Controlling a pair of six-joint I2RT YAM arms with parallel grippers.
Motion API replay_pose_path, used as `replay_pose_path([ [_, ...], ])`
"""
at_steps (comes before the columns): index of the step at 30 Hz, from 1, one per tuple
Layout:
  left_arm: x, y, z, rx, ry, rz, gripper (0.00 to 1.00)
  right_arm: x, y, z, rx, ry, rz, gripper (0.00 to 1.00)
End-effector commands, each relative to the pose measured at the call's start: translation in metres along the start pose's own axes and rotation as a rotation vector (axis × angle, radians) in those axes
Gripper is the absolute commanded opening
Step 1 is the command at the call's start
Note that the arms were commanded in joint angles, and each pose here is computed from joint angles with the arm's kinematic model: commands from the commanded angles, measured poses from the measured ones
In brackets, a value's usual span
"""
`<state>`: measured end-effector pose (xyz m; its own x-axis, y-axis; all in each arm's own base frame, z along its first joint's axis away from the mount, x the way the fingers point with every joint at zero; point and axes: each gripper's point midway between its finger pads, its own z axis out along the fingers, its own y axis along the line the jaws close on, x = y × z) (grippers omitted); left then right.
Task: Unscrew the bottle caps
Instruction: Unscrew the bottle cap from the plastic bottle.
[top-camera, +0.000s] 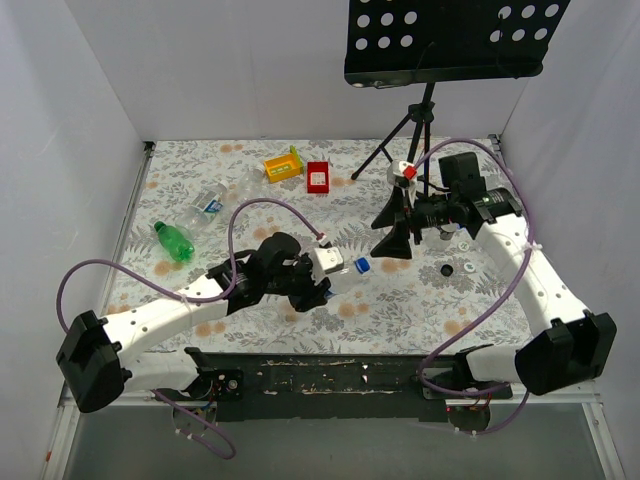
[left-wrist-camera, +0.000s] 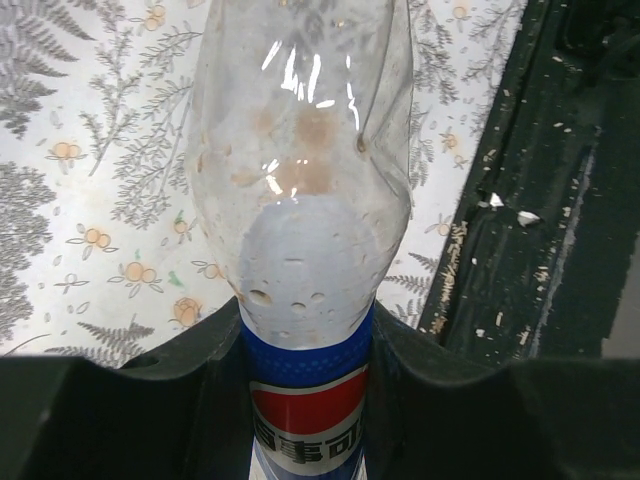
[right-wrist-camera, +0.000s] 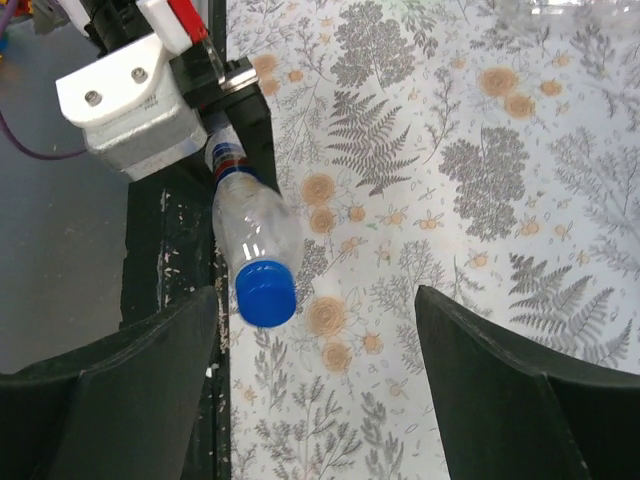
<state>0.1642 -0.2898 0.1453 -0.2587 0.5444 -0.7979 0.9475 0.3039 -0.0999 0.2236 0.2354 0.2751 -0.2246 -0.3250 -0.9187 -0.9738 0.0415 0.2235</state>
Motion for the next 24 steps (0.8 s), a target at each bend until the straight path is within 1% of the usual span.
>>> replay_pose_path([
  [1,-0.026,0.018,-0.01,-0.141,-0.087,0.065,0.06,-0.003,0.009,-0.008,0.036,-0.063,0.041,0.87],
  [2,-0.027,0.019,-0.01,-0.155,-0.09,0.066,0.06,-0.001,0.009,-0.009,0.041,-0.07,0.056,0.87],
  [6,-0.028,0.023,-0.005,-0.216,-0.097,0.083,0.06,0.013,-0.004,-0.004,0.135,-0.081,0.266,0.86],
  [10,-0.031,0.026,0.001,-0.259,-0.094,0.092,0.06,0.023,-0.007,0.001,0.152,-0.083,0.427,0.85],
  [14,-0.032,0.025,0.008,-0.259,-0.089,0.097,0.05,0.024,-0.009,0.003,0.147,-0.089,0.473,0.85],
  [16,-0.034,0.03,0.007,-0.292,-0.091,0.097,0.05,0.023,-0.011,0.004,0.145,-0.088,0.496,0.84],
  [22,-0.038,0.027,0.011,-0.279,-0.094,0.11,0.06,0.027,-0.015,0.01,0.135,-0.074,0.54,0.83],
  [24,-0.04,0.026,0.012,-0.279,-0.095,0.114,0.05,0.032,-0.022,0.012,0.17,-0.058,0.542,0.82],
])
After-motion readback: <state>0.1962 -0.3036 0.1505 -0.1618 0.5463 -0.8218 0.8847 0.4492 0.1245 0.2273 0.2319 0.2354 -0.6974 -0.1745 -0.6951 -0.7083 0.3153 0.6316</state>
